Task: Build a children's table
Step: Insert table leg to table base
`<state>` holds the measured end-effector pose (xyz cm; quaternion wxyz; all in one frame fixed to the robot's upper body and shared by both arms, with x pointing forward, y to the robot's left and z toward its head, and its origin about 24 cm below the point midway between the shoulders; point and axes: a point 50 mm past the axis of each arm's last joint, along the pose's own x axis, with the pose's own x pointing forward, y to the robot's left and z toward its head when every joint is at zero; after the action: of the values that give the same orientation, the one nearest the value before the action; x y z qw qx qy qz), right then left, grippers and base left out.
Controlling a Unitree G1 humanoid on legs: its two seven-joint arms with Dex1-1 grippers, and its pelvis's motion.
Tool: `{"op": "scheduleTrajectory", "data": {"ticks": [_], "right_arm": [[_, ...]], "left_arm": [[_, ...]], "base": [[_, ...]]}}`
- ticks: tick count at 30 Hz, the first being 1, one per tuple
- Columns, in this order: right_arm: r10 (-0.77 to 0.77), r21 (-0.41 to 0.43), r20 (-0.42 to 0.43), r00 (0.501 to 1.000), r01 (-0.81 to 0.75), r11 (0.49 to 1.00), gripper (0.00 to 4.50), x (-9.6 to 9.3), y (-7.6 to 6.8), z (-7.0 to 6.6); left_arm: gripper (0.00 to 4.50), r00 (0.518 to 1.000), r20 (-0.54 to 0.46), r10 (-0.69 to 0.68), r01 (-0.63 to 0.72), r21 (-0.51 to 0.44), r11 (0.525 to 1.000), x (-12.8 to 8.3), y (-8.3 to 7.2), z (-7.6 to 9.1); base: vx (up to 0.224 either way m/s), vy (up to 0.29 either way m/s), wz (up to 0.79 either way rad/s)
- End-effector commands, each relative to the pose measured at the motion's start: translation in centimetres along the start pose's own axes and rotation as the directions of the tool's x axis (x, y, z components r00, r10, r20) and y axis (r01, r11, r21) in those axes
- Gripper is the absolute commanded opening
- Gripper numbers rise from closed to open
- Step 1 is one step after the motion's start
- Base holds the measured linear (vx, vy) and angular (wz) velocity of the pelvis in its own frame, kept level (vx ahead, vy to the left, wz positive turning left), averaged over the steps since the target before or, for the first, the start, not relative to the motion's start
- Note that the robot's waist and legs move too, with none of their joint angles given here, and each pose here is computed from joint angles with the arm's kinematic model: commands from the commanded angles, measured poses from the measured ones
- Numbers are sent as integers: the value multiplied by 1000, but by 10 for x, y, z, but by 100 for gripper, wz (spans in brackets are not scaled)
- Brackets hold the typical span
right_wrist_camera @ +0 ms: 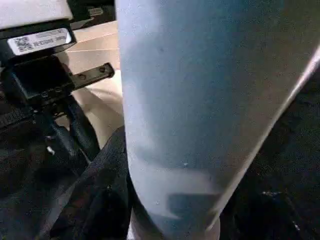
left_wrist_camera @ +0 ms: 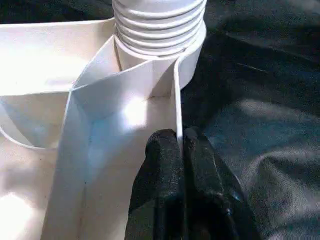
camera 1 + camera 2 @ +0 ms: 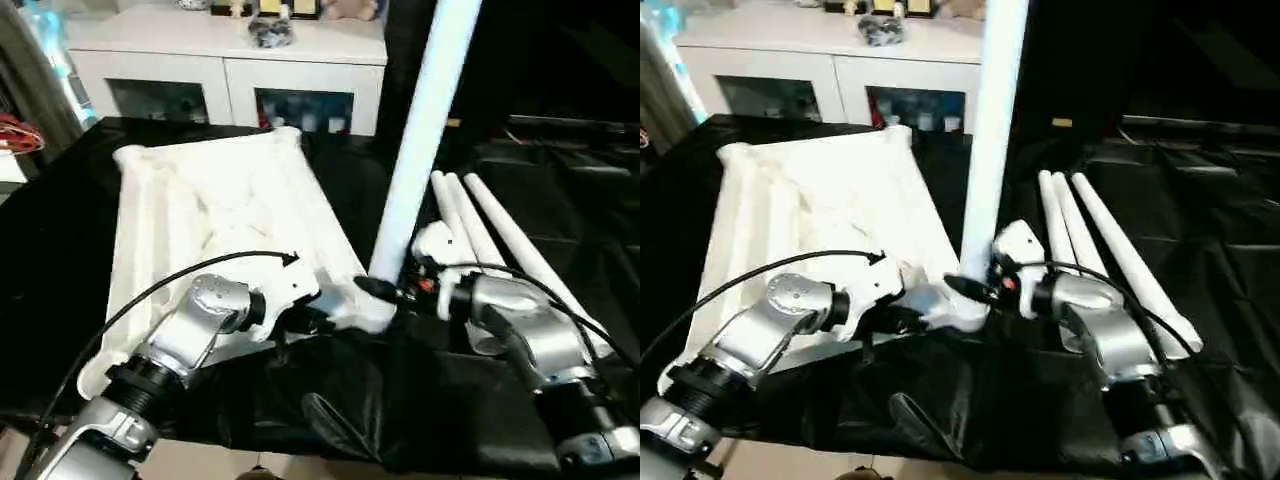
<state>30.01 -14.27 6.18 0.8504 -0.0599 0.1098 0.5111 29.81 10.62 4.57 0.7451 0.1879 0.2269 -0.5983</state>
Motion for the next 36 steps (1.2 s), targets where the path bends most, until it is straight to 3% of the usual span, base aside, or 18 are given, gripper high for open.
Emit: {"op": "scheduleTrajectory", "data": {"ticks": [1, 8, 13, 14, 15, 19, 20, 23, 28, 36], "right_arm": [[56, 106, -154, 986, -40, 994, 188, -3, 14, -41], [70, 103, -144, 987, -55, 993, 188, -5, 17, -44], [-59, 116, -152, 987, 77, 990, 188, -2, 8, -46], [-230, 122, -176, 957, 253, 960, 188, 1, -6, -49], [-235, 122, -177, 956, 258, 958, 188, 1, -7, -49], [-453, 140, -219, 864, 488, 862, 188, 13, -23, -52], [-455, 140, -220, 863, 490, 860, 188, 13, -24, -52], [-552, 142, -252, 795, 594, 792, 188, 28, -30, -50], [-577, 147, -270, 771, 625, 766, 188, 41, -30, -47], [-569, 170, -278, 774, 622, 764, 188, 55, -25, -49]], "left_arm": [[0, 990, 47, -134, 127, 116, 985, 9, -8, 24], [0, 992, 31, -121, 116, 124, 986, 7, 1, 24], [0, 997, 55, -60, 55, 84, 995, 10, 7, 26], [0, 997, 71, 8, -12, 46, 999, 14, 11, 31], [0, 997, 71, 11, -14, 44, 999, 14, 11, 31], [0, 980, 85, 182, -178, -48, 983, 22, 21, 44], [0, 979, 85, 184, -180, -49, 982, 22, 21, 45], [0, 939, 73, 336, -324, -137, 936, 28, 27, 56], [0, 917, 73, 391, -375, -175, 911, 40, 21, 64], [0, 897, 26, 441, -431, -167, 887, 44, 19, 57]], "base": [[0, 0, 0], [0, 0, 0], [0, 0, 0], [0, 0, 0], [0, 0, 0], [-4, 4, -4], [0, 0, 0], [0, 0, 0], [-1, 12, -8], [0, 0, 0]]}}
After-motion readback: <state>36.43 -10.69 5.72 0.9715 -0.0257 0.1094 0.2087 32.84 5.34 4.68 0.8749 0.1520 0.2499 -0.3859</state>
